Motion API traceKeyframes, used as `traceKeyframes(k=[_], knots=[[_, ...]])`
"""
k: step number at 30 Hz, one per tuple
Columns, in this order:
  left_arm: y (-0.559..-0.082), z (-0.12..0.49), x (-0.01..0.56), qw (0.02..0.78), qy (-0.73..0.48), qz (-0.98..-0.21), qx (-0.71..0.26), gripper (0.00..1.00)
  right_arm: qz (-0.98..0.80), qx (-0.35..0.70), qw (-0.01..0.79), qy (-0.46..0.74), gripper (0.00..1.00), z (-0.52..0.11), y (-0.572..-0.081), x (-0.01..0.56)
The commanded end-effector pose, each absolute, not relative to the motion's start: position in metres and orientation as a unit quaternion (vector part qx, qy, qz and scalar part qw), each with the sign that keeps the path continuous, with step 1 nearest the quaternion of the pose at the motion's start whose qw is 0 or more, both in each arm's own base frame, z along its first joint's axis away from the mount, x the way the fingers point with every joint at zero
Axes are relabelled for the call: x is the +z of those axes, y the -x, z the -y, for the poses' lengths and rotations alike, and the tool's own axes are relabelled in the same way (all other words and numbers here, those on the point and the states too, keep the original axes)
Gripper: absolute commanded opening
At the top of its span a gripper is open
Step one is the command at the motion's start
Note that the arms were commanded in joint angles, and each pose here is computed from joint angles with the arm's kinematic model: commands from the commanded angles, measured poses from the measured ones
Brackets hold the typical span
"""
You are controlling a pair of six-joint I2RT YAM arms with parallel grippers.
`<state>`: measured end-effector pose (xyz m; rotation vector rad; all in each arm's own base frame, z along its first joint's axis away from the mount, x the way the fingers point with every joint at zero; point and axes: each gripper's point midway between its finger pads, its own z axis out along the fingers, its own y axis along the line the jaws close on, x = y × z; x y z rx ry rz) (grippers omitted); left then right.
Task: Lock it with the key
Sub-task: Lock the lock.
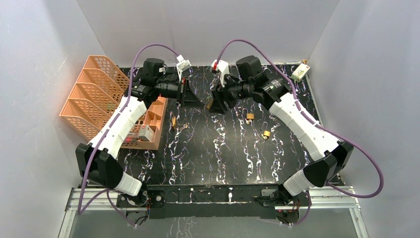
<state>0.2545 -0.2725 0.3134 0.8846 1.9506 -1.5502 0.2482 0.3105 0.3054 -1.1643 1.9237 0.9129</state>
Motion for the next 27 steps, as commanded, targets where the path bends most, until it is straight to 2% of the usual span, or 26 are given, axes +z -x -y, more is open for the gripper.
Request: traceKeyframes(k=[1, 2, 4, 7, 10, 12, 15, 16, 19, 22, 24, 27], knots=[[-0.243, 0.271, 0.360, 0.318, -0.359, -0.664, -0.573, 0.00, -0.670, 0.357, 0.466, 0.454, 0.90, -0.315, -0.268, 0.392], [-0.248, 0.272, 0.369, 0.339, -0.359, -0.654, -0.573, 0.00, -0.660, 0.354, 0.485, 0.450, 0.97, -0.312, -0.271, 0.405], [-0.260, 0.273, 0.390, 0.393, -0.350, -0.632, -0.569, 0.00, -0.648, 0.341, 0.525, 0.434, 0.98, -0.303, -0.280, 0.424], [-0.267, 0.274, 0.429, 0.478, -0.342, -0.564, -0.580, 0.00, -0.596, 0.320, 0.628, 0.385, 0.98, -0.286, -0.288, 0.457], [-0.270, 0.275, 0.454, 0.518, -0.334, -0.511, -0.599, 0.00, -0.467, 0.336, 0.721, 0.385, 0.98, -0.274, -0.255, 0.481], [-0.270, 0.276, 0.467, 0.530, -0.334, -0.482, -0.612, 0.00, -0.397, 0.346, 0.748, 0.404, 0.99, -0.272, -0.231, 0.478], [-0.272, 0.274, 0.486, 0.560, -0.328, -0.449, -0.614, 0.00, -0.423, 0.374, 0.694, 0.447, 0.99, -0.282, -0.234, 0.460], [-0.275, 0.272, 0.492, 0.574, -0.318, -0.444, -0.610, 0.00, -0.436, 0.379, 0.680, 0.453, 0.99, -0.281, -0.239, 0.473], [-0.284, 0.267, 0.505, 0.605, -0.289, -0.440, -0.598, 0.00, -0.509, 0.382, 0.668, 0.385, 0.99, -0.273, -0.276, 0.481], [-0.290, 0.268, 0.505, 0.605, -0.278, -0.449, -0.596, 0.00, -0.596, 0.399, 0.632, 0.295, 0.99, -0.278, -0.313, 0.475], [-0.291, 0.269, 0.500, 0.602, -0.277, -0.453, -0.596, 0.00, -0.627, 0.395, 0.601, 0.300, 0.99, -0.290, -0.322, 0.461], [-0.290, 0.270, 0.495, 0.594, -0.280, -0.458, -0.599, 0.00, -0.605, 0.395, 0.610, 0.326, 0.98, -0.297, -0.317, 0.457]])
